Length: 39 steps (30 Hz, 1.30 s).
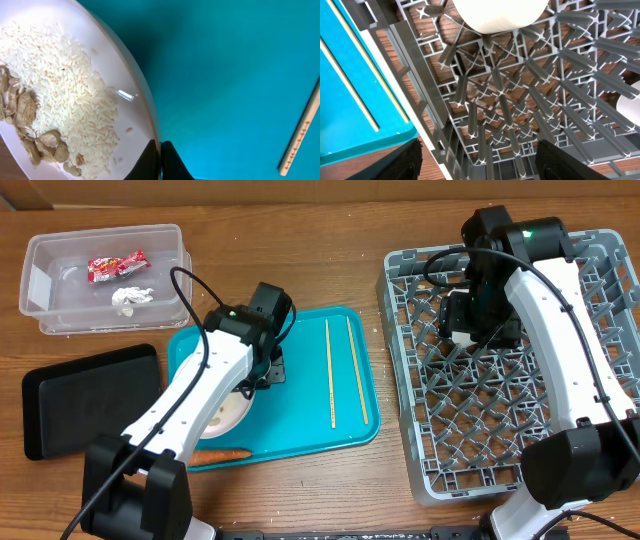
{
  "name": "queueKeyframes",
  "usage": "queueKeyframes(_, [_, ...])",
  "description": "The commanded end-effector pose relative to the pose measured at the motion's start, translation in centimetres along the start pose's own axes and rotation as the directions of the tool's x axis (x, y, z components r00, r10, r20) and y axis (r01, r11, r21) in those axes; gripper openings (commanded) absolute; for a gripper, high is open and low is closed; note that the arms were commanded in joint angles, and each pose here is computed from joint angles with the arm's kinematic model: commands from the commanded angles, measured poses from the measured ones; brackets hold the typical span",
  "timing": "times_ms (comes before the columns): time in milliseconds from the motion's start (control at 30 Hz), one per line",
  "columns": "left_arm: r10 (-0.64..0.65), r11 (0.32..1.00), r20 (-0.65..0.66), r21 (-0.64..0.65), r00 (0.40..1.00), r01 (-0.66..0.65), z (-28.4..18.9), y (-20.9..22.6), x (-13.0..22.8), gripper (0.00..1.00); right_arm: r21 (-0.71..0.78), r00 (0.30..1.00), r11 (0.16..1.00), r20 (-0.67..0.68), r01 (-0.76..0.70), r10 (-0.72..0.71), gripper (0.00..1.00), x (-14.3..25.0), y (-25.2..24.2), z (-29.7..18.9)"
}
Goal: Sort waste into correct bins and load items into the dishwasher
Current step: 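Lift the plate with the left gripper and move it over the black tray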
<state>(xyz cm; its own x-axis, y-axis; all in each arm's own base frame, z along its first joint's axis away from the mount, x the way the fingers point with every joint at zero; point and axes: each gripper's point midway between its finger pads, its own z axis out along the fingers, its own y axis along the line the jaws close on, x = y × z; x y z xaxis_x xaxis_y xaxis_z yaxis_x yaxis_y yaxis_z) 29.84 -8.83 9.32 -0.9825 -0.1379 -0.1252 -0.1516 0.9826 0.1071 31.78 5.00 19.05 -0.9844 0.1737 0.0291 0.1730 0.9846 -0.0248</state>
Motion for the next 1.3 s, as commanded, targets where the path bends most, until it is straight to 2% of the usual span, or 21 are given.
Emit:
queueKeyframes(0, [0.026,0.999,0.039,-0.032,0.999,-0.024,-1.0,0.2,-1.1,0.04,-0.002,1.0,1.0,0.014,0.007,-0.007,0.75,-0.1,0.0,-0.3])
queueKeyframes(333, [-0.021,0.998,0.02,-0.063,1.0,0.022,-2.5,2.4,-1.7,0.04,-0.001,1.0,1.0,0.011,0.011,-0.011,0.75,0.0,-0.1,-0.3])
queueKeyframes(600, [-0.095,0.994,0.033,-0.054,0.995,0.097,-4.1,7.2,-4.4,0.04,-0.001,1.0,1.0,0.011,0.011,-0.011,0.75,0.0,-0.1,-0.3])
queueKeyframes(800, [-0.164,0.986,0.031,0.013,0.986,0.164,-3.8,10.7,-5.9,0.04,0.0,1.0,1.0,0.011,0.011,-0.011,0.75,0.0,-0.1,-0.3])
queueKeyframes(967, [-0.236,0.961,0.03,0.153,0.971,0.229,-3.5,12.9,-7.1,0.04,0.007,1.0,1.0,0.014,0.01,-0.01,0.75,0.0,-0.2,-0.3])
queueKeyframes(1267, [-0.364,0.844,0.041,0.438,0.931,0.311,-4.3,17.2,-8.3,0.04,0.029,1.0,1.0,0.021,0.009,-0.01,0.75,-0.2,-0.6,-0.3])
